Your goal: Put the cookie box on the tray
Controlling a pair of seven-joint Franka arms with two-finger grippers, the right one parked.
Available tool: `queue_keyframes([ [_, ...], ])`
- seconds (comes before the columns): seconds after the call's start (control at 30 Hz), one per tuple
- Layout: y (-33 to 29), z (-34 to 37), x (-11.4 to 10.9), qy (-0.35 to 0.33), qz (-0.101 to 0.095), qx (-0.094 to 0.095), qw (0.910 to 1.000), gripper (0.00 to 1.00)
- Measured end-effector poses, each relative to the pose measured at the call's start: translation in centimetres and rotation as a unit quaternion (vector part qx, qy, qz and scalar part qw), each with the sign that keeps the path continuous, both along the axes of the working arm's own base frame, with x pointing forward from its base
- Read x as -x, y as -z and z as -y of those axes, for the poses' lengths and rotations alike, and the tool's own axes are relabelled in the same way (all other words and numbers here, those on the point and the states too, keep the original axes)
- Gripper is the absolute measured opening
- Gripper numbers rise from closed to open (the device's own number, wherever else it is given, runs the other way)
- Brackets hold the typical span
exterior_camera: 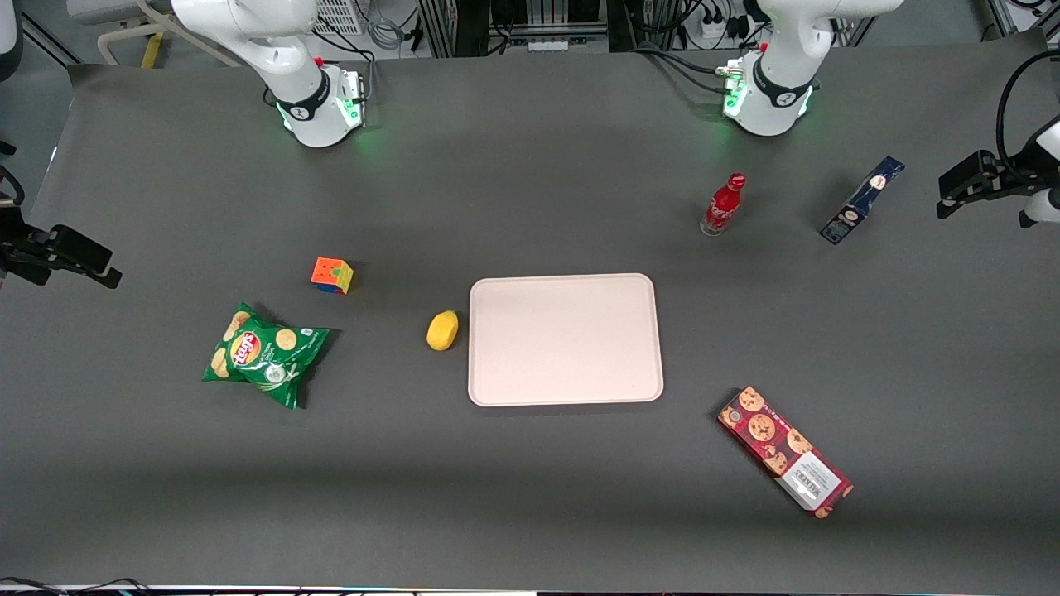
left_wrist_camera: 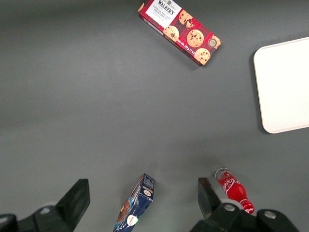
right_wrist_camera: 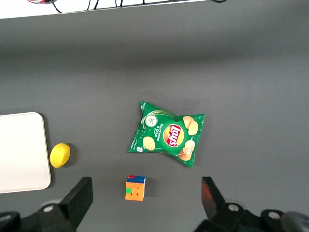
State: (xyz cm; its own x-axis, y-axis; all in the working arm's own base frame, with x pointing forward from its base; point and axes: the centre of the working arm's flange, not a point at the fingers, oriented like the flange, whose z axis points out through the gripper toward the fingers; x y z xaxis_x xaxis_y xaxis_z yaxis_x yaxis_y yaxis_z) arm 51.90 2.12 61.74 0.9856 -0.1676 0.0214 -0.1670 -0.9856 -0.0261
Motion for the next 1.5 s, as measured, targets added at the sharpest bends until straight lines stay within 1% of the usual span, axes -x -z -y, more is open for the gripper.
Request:
queue_keyframes([
  [0.47, 0.1, 0.2, 0.0, 0.002, -0.001, 0.0, 1.0, 1.0],
  [0.57, 0.1, 0.2, 0.0, 0.004, -0.004, 0.0, 1.0, 1.0],
  [0.7, -0.4, 0.3, 0.7, 0.025, -0.025, 0.0, 0.9994, 1.0],
  [0.8, -1.9, -0.1, 1.7, 0.062, -0.046, 0.001, 0.997, 1.0],
  [0.87, -3.3, -0.9, 2.7, 0.086, -0.062, -0.002, 0.9944, 1.0],
  [0.93, -4.7, -2.0, 3.9, 0.109, -0.076, -0.007, 0.991, 1.0],
  [1.07, -6.8, -3.7, 6.5, 0.158, -0.099, -0.013, 0.9824, 1.0],
  [1.17, -7.0, -5.0, 8.2, 0.188, -0.112, -0.018, 0.9755, 1.0],
  [1.27, -5.3, -6.4, 9.4, 0.206, -0.123, -0.011, 0.9708, 1.0],
  [1.33, -2.9, -7.5, 10.0, 0.216, -0.126, -0.003, 0.9682, 1.0],
  [1.5, 5.1, -10.0, 11.6, 0.224, -0.126, 0.019, 0.9661, 1.0],
])
